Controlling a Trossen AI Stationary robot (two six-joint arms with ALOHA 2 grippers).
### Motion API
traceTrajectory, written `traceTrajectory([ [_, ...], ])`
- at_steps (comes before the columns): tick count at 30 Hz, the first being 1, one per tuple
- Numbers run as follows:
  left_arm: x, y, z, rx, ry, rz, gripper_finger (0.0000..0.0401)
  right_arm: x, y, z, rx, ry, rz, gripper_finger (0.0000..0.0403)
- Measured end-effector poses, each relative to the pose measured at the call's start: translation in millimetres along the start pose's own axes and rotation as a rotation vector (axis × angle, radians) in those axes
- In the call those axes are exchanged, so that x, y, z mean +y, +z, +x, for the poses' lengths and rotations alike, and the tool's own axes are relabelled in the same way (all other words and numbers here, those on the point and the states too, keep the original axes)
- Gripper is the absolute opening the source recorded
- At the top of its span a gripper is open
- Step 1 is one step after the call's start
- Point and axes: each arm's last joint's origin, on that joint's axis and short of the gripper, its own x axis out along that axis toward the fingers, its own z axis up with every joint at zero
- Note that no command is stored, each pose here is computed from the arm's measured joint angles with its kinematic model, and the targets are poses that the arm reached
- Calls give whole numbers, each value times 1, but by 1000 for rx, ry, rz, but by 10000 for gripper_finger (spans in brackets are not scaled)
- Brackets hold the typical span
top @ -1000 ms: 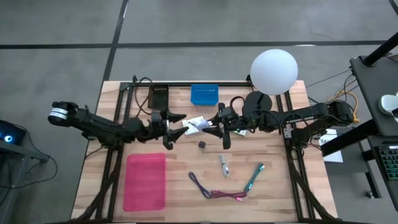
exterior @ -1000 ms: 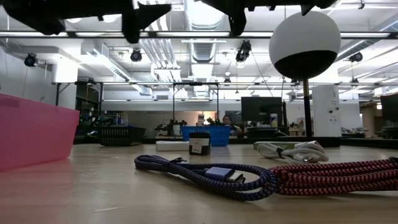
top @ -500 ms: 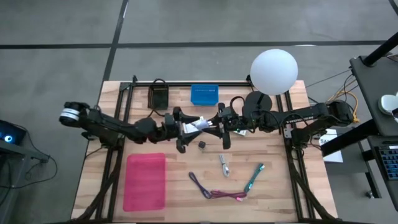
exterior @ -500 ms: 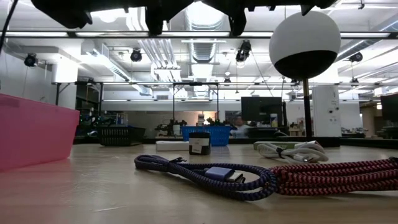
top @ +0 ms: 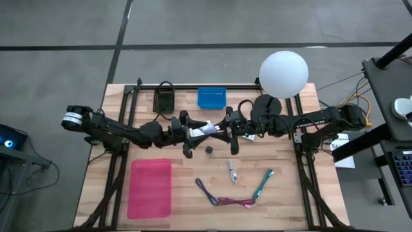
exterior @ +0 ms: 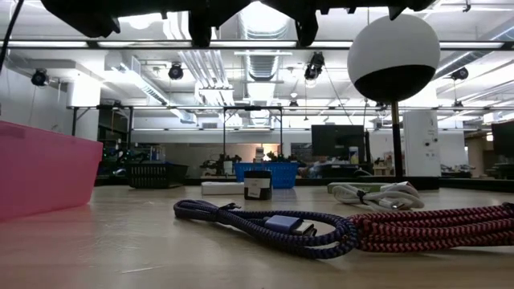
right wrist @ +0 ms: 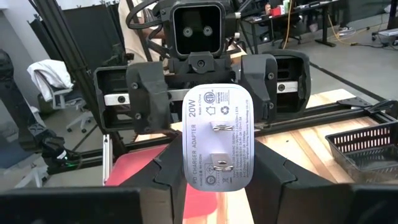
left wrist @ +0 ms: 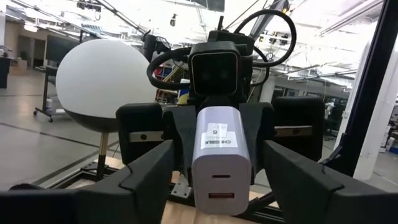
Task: Pick and place items into bin
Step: Put the white charger adapter into the black bin
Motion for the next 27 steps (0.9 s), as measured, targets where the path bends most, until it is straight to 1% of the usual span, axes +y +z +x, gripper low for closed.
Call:
traceTrajectory([
  [10, 1, 0, 0, 0, 3, 1, 140, 0, 0, 0, 1, 3, 0, 107],
  [14, 1, 0, 0, 1, -16, -3, 105, 0, 0, 0, 1, 6, -2, 111],
  [22, 4, 1, 1, 0, -12, 6, 103, -1, -4, 0, 41, -8, 4, 168],
  [27, 9, 6, 1, -14, 5, 8, 103, -3, -10, -1, 108, -29, 10, 183],
])
